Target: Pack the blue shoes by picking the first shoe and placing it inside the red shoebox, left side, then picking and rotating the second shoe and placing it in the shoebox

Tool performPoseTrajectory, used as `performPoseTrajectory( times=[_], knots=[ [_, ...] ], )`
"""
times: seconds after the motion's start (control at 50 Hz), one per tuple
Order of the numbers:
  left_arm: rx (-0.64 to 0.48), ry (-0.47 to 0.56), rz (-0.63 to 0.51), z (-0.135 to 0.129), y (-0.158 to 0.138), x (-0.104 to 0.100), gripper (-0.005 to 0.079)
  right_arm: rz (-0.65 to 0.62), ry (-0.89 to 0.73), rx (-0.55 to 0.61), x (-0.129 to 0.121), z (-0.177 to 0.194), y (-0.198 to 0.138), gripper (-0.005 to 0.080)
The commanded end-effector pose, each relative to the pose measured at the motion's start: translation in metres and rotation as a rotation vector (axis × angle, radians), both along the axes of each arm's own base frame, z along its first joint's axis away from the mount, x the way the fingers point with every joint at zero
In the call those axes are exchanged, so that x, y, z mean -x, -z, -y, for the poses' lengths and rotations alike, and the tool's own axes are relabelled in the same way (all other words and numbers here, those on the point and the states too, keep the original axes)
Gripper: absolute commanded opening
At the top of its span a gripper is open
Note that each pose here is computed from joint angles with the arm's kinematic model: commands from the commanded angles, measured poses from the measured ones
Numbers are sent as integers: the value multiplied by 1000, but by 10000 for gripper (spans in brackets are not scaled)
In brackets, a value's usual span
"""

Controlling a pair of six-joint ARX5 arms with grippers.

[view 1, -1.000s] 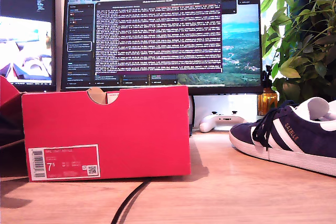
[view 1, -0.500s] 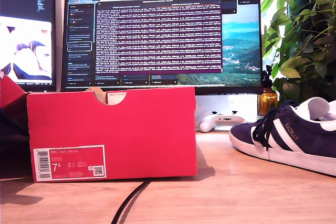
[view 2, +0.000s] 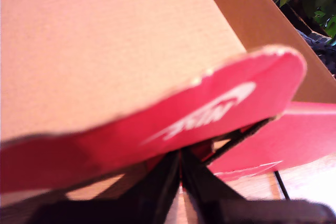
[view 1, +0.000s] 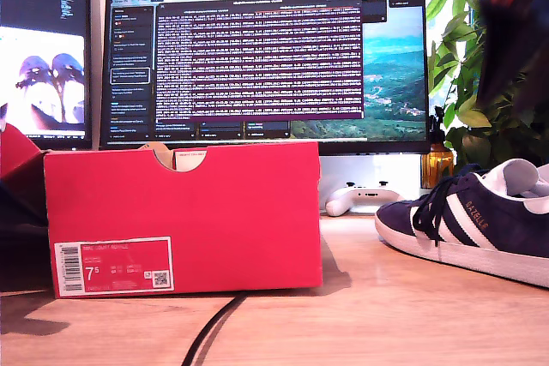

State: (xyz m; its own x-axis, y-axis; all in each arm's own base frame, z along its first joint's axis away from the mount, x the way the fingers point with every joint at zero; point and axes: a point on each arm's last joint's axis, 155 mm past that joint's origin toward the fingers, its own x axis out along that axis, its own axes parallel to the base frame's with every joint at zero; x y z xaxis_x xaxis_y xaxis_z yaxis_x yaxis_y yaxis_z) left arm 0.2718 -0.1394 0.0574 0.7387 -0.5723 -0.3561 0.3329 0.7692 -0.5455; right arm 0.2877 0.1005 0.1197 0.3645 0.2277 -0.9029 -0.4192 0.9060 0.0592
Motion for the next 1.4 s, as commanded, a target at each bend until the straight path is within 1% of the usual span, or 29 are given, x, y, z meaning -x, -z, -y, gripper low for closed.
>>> performPoseTrajectory(
  times=[0.0,0.12,0.2,0.48,0.62,0.82,0.86,0.9,0.96,1.02,1.04,1.08,1.16,1.22,1.38],
  knots=[
    [2,2,-2,1,-1,-1,-20,-30,-11,42,3,2,7,425],
    [-1,2,-14,1,2,0,-20,-73,-33,118,6,11,21,425],
    [-2,3,-17,1,3,0,-20,-87,-40,145,5,13,27,425],
    [-2,3,-17,1,3,0,-20,-124,-69,174,1,13,44,425],
    [-3,3,-19,1,3,0,-20,-154,-90,188,-1,13,58,417],
    [-3,3,-21,1,4,0,-20,-247,-101,213,3,14,86,405],
    [-3,3,-21,1,4,0,-20,-260,-101,215,4,14,90,375],
    [-3,3,-20,1,4,0,-20,-267,-98,215,5,14,92,317],
    [-3,3,-21,1,4,0,-20,-268,-98,215,5,14,92,162],
    [-3,2,-21,1,4,0,-20,-267,-98,214,5,13,92,-31],
    [-4,2,-21,1,4,0,-20,-266,-99,214,4,13,92,-2],
    [-4,3,-20,1,4,0,-20,-267,-100,212,5,13,92,-15],
    [-6,4,-19,1,4,0,-20,-263,-96,206,3,10,90,-13],
    [-6,4,-19,1,4,0,-20,-269,-59,189,3,7,86,-13],
    [-6,4,-18,1,4,0,-20,-277,-32,124,-3,-13,59,-13]
  ],
)
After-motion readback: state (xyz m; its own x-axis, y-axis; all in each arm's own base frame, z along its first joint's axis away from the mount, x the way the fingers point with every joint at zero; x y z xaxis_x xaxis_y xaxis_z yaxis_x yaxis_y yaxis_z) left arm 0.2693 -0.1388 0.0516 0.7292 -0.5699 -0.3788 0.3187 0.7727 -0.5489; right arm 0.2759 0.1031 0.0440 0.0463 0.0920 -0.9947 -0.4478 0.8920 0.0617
